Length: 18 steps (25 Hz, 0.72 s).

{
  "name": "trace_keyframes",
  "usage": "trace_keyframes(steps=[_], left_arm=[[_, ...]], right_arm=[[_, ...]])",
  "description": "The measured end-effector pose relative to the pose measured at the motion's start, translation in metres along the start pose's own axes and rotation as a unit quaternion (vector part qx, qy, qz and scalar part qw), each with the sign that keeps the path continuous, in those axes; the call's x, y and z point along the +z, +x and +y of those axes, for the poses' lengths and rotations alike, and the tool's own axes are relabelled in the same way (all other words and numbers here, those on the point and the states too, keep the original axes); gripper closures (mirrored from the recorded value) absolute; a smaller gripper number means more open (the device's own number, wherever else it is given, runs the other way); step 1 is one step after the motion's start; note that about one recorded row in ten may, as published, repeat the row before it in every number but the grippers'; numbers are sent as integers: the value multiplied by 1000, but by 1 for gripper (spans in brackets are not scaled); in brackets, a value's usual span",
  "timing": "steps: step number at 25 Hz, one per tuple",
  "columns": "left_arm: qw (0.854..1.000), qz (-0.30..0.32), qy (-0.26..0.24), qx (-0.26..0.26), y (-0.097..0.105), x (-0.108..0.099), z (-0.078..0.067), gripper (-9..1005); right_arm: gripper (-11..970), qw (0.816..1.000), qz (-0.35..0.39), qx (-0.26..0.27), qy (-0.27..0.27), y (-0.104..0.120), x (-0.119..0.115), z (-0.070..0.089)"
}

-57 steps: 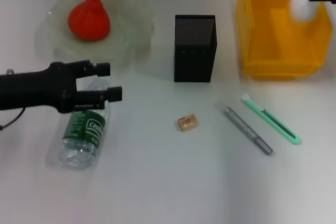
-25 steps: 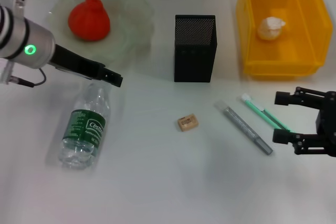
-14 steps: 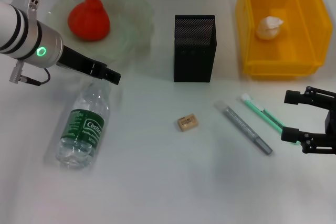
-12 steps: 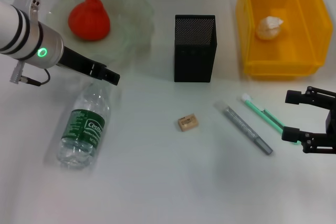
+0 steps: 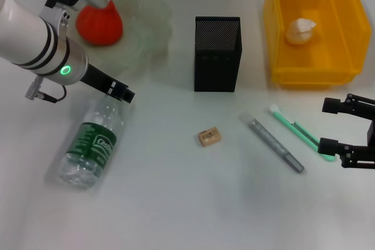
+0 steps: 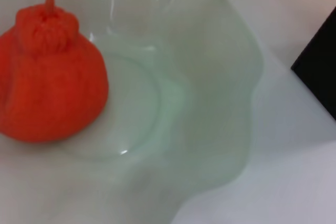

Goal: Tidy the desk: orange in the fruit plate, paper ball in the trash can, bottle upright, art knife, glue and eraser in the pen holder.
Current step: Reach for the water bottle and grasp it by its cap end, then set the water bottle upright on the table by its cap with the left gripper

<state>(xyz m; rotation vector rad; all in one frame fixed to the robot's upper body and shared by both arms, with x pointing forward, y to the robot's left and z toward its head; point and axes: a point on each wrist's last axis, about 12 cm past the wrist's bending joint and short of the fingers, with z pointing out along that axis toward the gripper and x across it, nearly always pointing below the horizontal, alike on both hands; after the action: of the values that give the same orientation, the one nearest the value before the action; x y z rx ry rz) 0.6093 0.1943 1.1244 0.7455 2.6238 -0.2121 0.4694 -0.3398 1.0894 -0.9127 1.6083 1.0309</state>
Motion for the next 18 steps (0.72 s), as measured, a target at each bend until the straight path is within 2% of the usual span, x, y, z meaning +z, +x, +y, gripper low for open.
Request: trace_keyframes(steps=[4, 9, 13, 14, 18], left_arm=[[1000, -4, -3, 18, 1, -1, -5, 428], [1000, -5, -1, 28, 6, -4, -3, 534], [999, -23, 24, 27, 12, -16, 1, 535], [997, -51, 62, 15, 20, -26, 8, 535], [986, -104, 134, -1, 38, -37, 24, 536]], right_arm=[[111, 1000, -4, 2, 8, 1, -5, 1], [112, 1000, -8, 5, 14, 2, -9, 3], [112, 1000, -10, 9, 15, 3, -10, 4], [112, 1000, -11, 10, 15, 4, -9, 5], [112, 1000, -14, 14, 12, 4, -8, 5]])
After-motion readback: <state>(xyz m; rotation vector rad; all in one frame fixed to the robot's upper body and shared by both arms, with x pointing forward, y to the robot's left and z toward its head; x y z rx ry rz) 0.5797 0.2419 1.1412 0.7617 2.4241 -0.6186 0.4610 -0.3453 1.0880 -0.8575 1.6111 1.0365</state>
